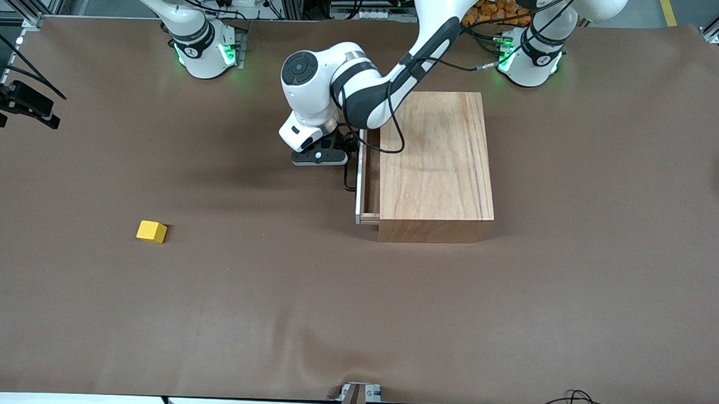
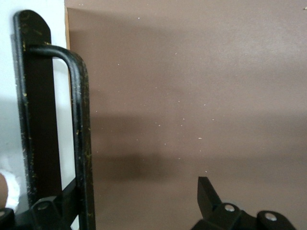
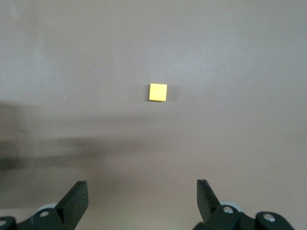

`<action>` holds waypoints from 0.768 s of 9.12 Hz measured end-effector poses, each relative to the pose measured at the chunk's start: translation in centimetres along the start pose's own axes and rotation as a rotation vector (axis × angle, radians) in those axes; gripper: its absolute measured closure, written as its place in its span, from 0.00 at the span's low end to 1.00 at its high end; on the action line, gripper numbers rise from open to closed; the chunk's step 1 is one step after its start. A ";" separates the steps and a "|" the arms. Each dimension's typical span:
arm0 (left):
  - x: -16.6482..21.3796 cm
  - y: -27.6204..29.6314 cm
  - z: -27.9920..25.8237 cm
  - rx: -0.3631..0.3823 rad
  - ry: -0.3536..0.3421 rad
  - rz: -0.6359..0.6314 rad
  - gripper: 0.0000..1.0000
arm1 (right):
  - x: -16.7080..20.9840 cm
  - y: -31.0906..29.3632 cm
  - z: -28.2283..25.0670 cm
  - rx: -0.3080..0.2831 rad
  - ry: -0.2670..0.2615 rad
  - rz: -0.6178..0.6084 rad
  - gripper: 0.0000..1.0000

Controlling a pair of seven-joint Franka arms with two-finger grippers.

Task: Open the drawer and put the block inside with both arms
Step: 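Pull the drawer open by its handle with the left gripper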

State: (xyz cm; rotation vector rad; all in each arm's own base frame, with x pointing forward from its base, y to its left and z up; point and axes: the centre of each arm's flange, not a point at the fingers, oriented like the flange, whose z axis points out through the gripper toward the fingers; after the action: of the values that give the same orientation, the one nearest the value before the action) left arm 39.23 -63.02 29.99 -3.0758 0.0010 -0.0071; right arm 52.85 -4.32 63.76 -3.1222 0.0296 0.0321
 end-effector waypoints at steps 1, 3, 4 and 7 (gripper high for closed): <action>-0.1 0.1 -0.1 -0.006 0.004 -0.003 0.00 | 0.0 0.0 0.1 0.000 -0.001 0.000 0.00; -0.2 0.4 -0.3 -0.022 0.011 -0.003 0.00 | 0.5 -0.3 0.8 0.000 -0.015 -0.005 0.00; -0.3 0.7 -0.6 -0.039 0.018 -0.004 0.00 | 0.7 -0.5 1.1 -0.001 -0.020 -0.010 0.00; -0.6 1.2 -0.9 -0.068 0.035 -0.006 0.00 | 0.8 -0.7 1.2 -0.001 -0.021 -0.012 0.00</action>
State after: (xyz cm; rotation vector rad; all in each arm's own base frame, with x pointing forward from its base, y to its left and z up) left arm 38.62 -64.30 30.83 -3.1430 -0.0057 -0.0623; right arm 53.60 -3.65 62.60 -3.1224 0.0103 0.0640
